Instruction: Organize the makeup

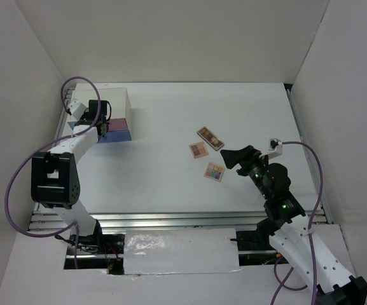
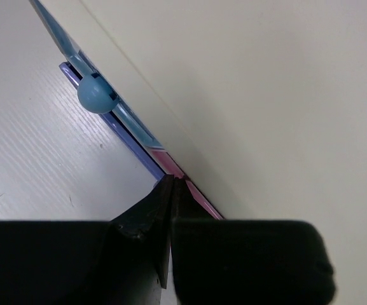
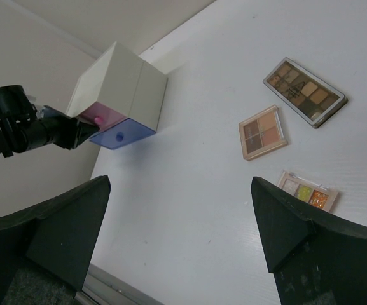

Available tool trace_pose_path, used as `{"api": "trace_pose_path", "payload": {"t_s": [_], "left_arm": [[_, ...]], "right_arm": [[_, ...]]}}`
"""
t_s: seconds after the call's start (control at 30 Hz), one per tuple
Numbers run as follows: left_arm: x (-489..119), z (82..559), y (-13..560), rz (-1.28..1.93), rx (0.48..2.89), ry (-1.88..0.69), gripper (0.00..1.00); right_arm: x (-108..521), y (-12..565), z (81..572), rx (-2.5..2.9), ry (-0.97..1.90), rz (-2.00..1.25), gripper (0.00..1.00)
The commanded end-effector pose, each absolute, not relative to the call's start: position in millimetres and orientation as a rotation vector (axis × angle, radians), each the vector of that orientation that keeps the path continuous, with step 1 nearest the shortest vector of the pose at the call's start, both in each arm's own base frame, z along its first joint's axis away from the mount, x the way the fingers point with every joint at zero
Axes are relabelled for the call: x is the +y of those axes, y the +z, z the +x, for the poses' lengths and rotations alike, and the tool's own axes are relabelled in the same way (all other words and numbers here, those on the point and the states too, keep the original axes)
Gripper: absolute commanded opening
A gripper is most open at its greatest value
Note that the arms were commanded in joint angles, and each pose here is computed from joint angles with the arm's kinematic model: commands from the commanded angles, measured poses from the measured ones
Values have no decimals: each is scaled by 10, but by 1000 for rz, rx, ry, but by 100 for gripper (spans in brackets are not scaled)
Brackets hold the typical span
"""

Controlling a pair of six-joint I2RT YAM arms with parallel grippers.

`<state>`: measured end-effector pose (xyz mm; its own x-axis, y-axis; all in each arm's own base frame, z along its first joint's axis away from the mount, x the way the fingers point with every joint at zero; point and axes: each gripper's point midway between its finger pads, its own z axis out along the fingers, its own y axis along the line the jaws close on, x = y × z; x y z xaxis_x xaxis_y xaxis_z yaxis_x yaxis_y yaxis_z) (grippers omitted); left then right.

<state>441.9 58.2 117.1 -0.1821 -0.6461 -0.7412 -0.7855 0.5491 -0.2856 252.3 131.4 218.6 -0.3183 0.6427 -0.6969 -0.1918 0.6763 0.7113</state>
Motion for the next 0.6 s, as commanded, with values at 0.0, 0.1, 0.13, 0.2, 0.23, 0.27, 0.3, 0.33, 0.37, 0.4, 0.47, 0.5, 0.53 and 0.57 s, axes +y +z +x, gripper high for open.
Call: {"api": "trace_pose_path", "payload": {"t_s": [0.0, 0.1, 0.13, 0.2, 0.23, 0.27, 0.3, 0.33, 0.37, 0.4, 0.47, 0.5, 0.53, 0.57], "left_arm": [[599, 4499, 1386, -1176, 1832, 152, 13], [541, 4152, 1111, -1238, 1858, 120, 18], [516, 4085, 1185, -1245, 1826, 74, 28], [458, 4025, 1157, -1265, 1774, -18, 41], [452, 3855, 1027, -1279, 1778, -28, 71], [404, 3830, 993, -1274, 1773, -76, 83], [395, 3911, 1077, -1257, 1705, -149, 89], [363, 3797, 953, -1252, 1707, -177, 96], [284, 3797, 942, -1233, 1699, -244, 98], [335, 3797, 950, -1237, 1659, -281, 99], [309, 3807, 969, -1199, 1581, -383, 99], [288, 3766, 902, -1203, 1578, -424, 99], [286, 3812, 954, -1195, 1531, -468, 99], [320, 3798, 923, -1217, 1512, -482, 99]], "right_arm": [[1333, 2302, 2551, 1651, 884, 338, 100], [1341, 2307, 2544, 1648, 891, 335, 100], [1344, 2303, 2544, 1650, 892, 335, 100], [1344, 2311, 2545, 1648, 893, 335, 100], [1337, 2307, 2546, 1647, 890, 336, 100], [1340, 2303, 2547, 1649, 891, 336, 100], [1340, 2307, 2545, 1648, 892, 336, 100], [1339, 2304, 2543, 1648, 892, 336, 100], [1342, 2319, 2539, 1645, 893, 333, 100], [1337, 2323, 2539, 1643, 893, 335, 100], [1337, 2331, 2529, 1642, 894, 332, 100], [1335, 2340, 2523, 1639, 896, 333, 100], [1330, 2343, 2524, 1637, 893, 331, 100], [1326, 2360, 2513, 1629, 896, 330, 100]]}}
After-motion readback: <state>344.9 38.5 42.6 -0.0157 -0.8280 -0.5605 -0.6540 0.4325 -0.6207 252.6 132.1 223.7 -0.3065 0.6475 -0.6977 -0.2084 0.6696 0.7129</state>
